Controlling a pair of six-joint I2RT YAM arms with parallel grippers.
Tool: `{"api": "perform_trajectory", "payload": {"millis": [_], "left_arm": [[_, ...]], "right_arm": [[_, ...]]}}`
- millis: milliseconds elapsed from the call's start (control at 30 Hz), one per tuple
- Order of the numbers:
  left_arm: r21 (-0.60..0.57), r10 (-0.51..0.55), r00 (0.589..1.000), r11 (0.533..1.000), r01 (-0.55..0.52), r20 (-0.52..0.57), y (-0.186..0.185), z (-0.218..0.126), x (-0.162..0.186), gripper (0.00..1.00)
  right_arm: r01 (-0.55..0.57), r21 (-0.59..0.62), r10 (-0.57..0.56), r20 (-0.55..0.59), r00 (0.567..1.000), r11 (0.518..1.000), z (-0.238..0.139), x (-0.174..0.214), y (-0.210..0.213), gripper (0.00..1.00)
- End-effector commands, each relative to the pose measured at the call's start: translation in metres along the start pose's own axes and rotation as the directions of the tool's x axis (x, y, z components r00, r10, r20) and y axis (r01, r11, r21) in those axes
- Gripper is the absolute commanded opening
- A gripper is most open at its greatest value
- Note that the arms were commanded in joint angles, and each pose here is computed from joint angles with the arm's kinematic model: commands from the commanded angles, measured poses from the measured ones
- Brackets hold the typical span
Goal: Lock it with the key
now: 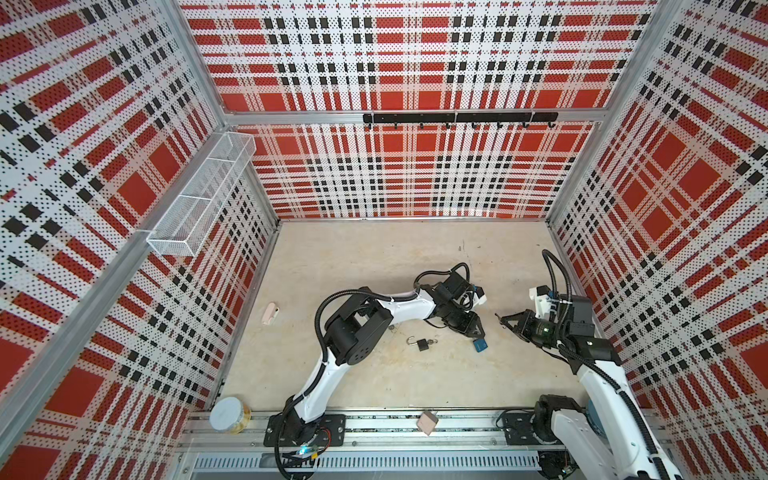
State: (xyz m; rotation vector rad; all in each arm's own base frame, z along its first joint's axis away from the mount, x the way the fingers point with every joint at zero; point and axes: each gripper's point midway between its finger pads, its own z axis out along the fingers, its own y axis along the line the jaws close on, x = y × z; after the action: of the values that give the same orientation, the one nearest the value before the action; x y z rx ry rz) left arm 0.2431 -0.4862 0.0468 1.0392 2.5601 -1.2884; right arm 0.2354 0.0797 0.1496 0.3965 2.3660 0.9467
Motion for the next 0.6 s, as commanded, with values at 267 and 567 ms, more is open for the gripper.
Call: {"api": "perform_trajectory", "payload": {"millis": [267, 567], "left_arm": [[-0.063, 0.014, 0.997, 0.998, -0.009, 0.074, 0.005, -0.017, -0.01, 0.47], [-0.135, 0.038, 0.993, 0.991, -0.023, 0.111, 0.005, -0.031, -0.013, 0.52]], "right_arm": [[0.013, 0.068, -0.015, 0.02, 1.0, 0.998, -0.002, 0.005, -0.015, 0.0], [0.01, 0.073, -0.011, 0.014, 1.0, 0.997, 0.003, 0.008, -0.021, 0.0]]}}
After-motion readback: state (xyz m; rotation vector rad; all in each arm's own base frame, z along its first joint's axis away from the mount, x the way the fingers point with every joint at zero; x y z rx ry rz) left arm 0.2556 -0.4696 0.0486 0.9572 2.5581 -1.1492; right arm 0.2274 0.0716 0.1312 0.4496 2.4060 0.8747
